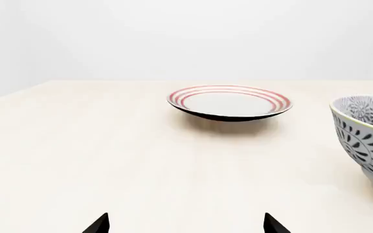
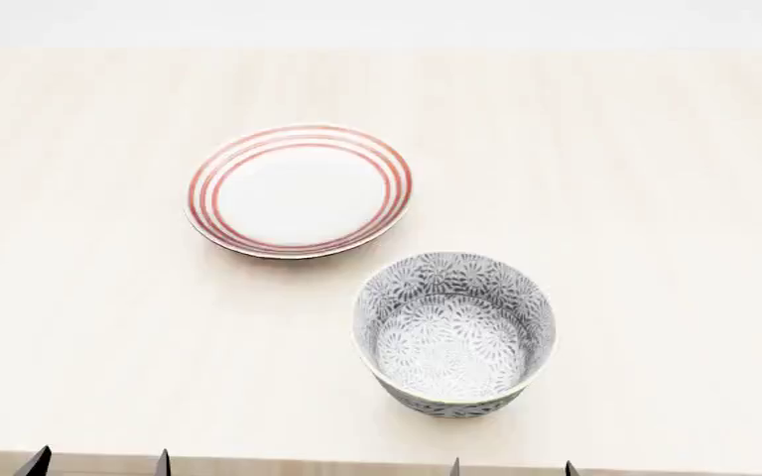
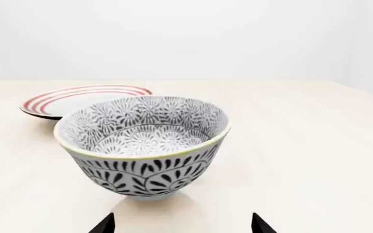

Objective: Put the bowl on the plate.

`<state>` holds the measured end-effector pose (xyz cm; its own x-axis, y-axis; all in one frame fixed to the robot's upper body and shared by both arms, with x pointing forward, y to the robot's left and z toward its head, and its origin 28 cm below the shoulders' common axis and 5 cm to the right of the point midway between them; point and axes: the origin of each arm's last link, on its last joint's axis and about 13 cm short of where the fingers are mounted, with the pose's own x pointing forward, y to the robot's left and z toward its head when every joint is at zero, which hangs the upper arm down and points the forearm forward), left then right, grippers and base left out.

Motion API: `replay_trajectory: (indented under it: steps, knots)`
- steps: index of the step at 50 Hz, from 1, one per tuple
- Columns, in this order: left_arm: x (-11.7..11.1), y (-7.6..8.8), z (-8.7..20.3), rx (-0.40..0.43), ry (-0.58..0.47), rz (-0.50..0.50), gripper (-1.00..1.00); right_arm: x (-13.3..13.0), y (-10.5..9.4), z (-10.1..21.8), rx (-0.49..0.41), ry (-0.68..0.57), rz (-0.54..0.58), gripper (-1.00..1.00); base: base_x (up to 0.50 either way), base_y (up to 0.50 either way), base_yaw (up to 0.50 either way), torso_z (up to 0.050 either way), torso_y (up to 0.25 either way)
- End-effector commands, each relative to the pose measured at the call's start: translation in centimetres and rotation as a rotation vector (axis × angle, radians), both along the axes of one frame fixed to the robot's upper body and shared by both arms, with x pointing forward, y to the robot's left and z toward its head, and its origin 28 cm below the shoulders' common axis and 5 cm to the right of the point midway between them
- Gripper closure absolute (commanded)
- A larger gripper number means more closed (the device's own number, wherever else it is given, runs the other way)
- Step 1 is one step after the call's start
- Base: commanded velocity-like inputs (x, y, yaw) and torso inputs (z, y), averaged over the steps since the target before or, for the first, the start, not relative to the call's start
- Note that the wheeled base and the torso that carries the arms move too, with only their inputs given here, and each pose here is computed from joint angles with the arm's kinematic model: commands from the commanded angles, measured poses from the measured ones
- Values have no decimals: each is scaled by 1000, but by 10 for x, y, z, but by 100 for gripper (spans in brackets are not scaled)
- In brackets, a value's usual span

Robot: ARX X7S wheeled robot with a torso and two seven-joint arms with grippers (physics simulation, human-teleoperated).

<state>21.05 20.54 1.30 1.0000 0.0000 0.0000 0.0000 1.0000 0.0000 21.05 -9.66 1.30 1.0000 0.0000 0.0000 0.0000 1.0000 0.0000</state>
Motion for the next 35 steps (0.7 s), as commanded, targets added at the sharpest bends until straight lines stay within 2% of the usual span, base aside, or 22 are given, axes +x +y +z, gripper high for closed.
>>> replay_trajectory:
  steps: [1,35]
  knots:
    - [0,0,0,0,0,0,-100,0,0,0,1,-2,-6,-100,0,0,0,0,0]
    - [0,-1,0,24,11,7,-100,1,-1,5,13,-10,-18,-100,0,0,0,0,0]
